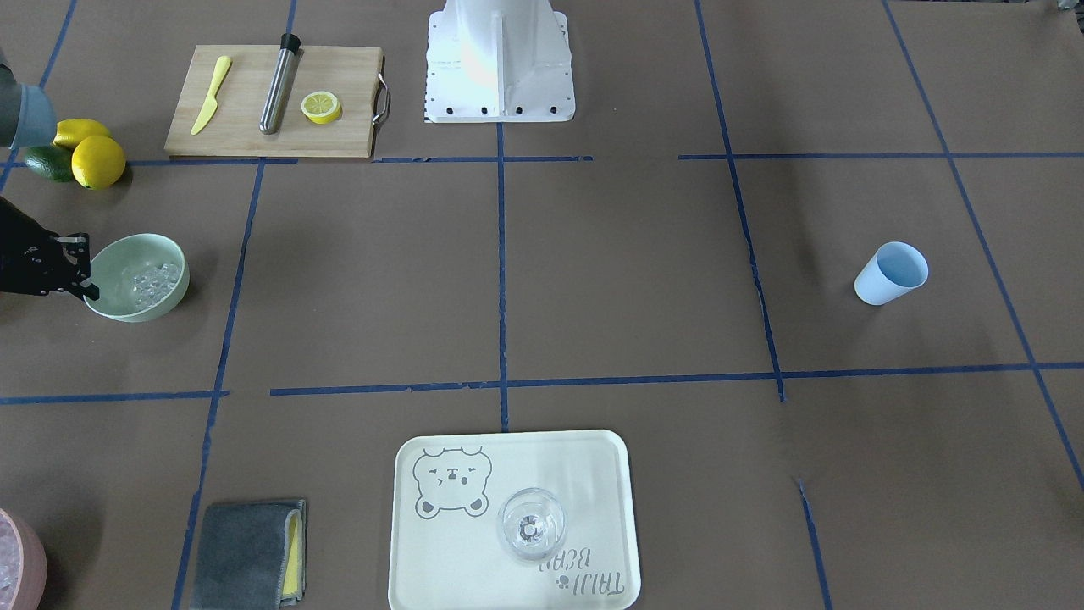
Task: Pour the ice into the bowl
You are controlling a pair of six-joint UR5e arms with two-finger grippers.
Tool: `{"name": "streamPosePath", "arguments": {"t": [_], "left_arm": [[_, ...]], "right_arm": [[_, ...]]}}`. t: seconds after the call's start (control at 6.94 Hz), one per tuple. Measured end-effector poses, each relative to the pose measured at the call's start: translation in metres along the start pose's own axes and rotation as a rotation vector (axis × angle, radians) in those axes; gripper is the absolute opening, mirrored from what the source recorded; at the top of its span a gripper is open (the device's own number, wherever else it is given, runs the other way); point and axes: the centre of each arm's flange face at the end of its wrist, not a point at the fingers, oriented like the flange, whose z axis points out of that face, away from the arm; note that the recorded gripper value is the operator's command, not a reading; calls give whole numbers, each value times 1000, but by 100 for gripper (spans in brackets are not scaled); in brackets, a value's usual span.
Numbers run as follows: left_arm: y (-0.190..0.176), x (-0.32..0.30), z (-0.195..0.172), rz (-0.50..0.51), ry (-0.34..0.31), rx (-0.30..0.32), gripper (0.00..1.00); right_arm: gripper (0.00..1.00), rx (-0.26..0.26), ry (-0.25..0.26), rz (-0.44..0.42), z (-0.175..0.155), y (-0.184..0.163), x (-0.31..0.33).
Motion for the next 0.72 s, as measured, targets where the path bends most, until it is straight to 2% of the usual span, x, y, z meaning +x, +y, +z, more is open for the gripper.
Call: {"name": "streamPosePath", "arguments": {"t": [0.14, 0.43, 0.72], "left_arm": [[0, 0, 0, 1, 0, 0, 100], [-1, 0, 0, 3, 0, 1, 100], [0, 0, 0, 4, -1, 2, 100]], "right_arm": [[99, 6, -7, -6, 4, 2, 4], [100, 24, -22, -21, 2, -8, -1], [100, 52, -6, 24, -24, -23, 12]]}}
